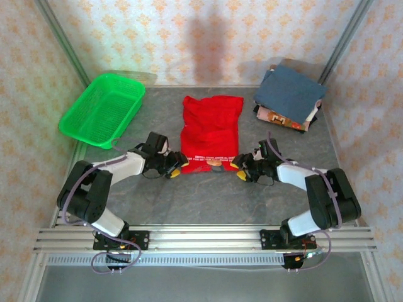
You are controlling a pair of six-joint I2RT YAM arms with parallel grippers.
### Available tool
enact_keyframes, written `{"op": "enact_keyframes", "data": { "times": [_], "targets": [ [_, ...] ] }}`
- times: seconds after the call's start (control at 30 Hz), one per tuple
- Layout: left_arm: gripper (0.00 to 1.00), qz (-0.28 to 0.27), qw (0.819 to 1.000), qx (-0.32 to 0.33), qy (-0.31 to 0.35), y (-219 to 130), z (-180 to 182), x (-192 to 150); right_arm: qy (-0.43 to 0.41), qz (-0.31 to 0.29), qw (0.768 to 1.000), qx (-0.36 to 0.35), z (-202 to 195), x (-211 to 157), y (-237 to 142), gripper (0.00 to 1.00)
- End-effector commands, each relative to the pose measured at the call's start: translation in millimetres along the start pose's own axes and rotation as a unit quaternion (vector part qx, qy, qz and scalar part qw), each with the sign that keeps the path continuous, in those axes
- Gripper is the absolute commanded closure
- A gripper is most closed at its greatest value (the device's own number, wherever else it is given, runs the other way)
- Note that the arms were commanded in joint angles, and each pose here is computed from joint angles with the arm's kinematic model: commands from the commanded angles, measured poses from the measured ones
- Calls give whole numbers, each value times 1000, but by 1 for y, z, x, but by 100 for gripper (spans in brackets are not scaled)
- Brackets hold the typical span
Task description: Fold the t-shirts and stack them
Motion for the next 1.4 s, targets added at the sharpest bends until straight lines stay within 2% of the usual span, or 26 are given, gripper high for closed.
{"op": "enact_keyframes", "data": {
  "times": [0.0,0.27,0.47,0.57,0.77,0.87,0.97,1.1,1.37],
  "targets": [
    [44,-2,1000,-6,-2,6,-4,6,-11,-12,1000,21,14,7,4,46],
    [48,2,1000,-18,-22,26,-5,17,-2,-17,1000,16,14,17,16,50],
    [53,-5,999,-38,-28,35,-17,27,3,-17,1000,14,16,24,23,61],
    [59,1,999,-36,-20,40,-24,29,9,-16,1000,10,16,26,27,72],
    [82,11,999,-30,-8,42,-31,30,11,-16,1000,8,20,26,28,91],
    [92,21,1000,-15,11,37,-32,25,14,-19,1000,-1,17,22,24,96],
    [98,24,999,14,25,26,-23,16,15,-22,1000,-12,12,16,15,99],
    [100,22,998,41,34,9,-9,0,14,-28,999,-14,9,4,0,100],
    [100,9,995,62,73,-27,-7,-41,-1,-36,999,-17,4,-37,-39,100]
  ]
}}
Point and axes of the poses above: each hand's point on the last joint's axis, 136 mm out from that joint toward the fingers, its own y axis out along the fingers, its own z axis along the line the jaws close on, x = y × z, the point moved 4 cm from there along -y, back along the fingers, and after that the axes turned 10 degrees about y, right-handed, at the moved point
